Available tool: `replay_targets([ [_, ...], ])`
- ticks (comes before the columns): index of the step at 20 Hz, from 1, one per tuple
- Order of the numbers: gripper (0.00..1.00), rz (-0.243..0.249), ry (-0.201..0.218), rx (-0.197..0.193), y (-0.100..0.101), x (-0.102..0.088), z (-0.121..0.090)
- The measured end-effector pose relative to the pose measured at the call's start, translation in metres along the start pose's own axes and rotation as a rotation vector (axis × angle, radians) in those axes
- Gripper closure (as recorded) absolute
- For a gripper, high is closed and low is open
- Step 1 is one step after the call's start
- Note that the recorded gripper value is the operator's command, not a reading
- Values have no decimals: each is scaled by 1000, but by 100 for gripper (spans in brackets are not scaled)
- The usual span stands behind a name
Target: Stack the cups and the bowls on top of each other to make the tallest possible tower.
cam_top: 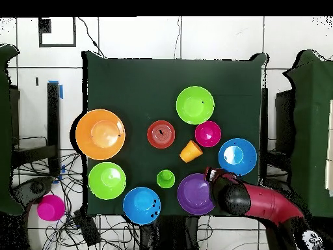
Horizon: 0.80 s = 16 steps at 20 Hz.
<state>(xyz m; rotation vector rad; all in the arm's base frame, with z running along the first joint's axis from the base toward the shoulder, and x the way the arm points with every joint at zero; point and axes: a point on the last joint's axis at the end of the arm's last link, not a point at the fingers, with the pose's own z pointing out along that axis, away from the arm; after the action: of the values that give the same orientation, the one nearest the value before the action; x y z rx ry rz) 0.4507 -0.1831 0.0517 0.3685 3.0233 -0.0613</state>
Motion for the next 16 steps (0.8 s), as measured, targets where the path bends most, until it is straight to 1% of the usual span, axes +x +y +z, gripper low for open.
replay_targets([
  [1, 0, 14, 16, 1, 0, 8, 0],
  [5, 0, 36, 39, 6, 0, 20, -2],
  [7, 0, 54, 55, 14, -1, 32, -5],
  [11, 0, 70, 66, 17, 1, 42, -7],
  [12, 0, 84, 71, 17, 3, 47, -7],
  [16, 0, 118, 76, 15, 6, 59, -6],
])
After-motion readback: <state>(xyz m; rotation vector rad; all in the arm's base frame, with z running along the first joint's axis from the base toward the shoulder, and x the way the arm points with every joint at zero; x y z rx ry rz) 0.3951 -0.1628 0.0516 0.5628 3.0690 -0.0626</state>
